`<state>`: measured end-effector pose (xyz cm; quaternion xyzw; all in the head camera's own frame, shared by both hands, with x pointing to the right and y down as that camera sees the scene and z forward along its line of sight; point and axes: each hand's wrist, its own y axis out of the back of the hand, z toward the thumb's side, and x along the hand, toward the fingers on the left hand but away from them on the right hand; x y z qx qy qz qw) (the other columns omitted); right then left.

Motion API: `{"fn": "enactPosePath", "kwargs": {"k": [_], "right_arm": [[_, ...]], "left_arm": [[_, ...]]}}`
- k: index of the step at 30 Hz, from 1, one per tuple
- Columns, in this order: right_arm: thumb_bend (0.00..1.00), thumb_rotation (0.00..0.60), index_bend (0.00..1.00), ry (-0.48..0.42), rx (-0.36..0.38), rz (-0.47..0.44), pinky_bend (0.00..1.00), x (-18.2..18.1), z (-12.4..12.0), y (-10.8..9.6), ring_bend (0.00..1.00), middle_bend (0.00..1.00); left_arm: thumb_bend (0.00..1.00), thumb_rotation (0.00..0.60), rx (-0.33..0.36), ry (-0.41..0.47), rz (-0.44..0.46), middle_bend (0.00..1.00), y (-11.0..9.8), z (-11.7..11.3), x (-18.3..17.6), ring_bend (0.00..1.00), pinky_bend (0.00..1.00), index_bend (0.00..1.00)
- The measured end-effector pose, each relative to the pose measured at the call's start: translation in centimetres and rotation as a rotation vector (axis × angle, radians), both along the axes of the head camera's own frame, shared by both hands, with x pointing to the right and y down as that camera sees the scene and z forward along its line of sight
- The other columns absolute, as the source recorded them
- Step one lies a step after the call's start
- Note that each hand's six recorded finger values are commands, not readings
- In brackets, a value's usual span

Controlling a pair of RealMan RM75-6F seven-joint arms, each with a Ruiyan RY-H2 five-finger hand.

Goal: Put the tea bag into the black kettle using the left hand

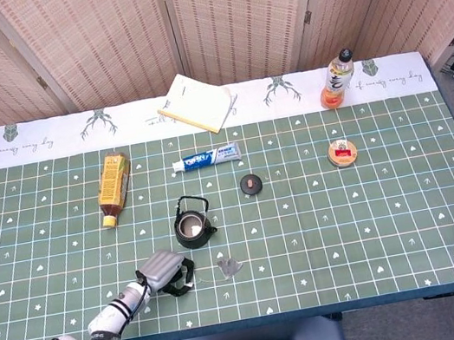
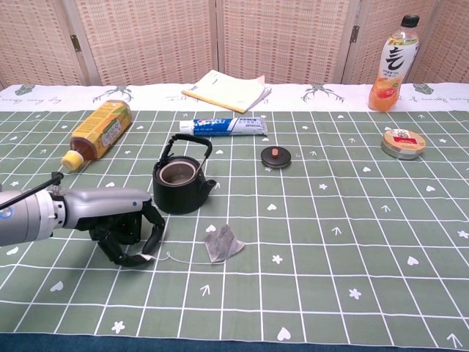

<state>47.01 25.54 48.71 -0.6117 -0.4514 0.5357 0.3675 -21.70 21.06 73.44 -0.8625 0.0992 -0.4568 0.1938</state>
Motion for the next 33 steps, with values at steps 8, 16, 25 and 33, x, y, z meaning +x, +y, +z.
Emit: {"fn": "enactPosePath", "kwargs": {"k": [8,16,25,33], "right_arm": [[0.61,0.600,0.00,0.000,0.003,0.002,0.00,0.0,-0.1,0.0,0.00,0.00],[0.61,0.600,0.00,-0.001,0.008,0.004,0.00,0.1,-0.2,0.0,0.00,0.00],[0.61,0.600,0.00,0.001,0.004,0.002,0.00,0.0,-0.1,0.0,0.00,0.00],[0.61,0.600,0.00,0.004,0.002,0.002,0.00,0.0,0.0,0.0,0.00,0.00]], "left_arm": [[0.42,0.560,-0.023,0.005,0.000,1.00,0.5,0.1,-0.2,1.00,1.00,0.63],[0.44,0.541,-0.025,0.015,-0.012,1.00,0.4,-0.2,-0.2,1.00,1.00,0.63],[0.45,0.538,0.021,0.031,-0.039,1.00,-0.9,-1.1,-0.6,1.00,1.00,0.63],[0.46,0.555,0.091,0.046,-0.075,1.00,-3.1,-2.8,-1.2,1.00,1.00,0.63]]}}
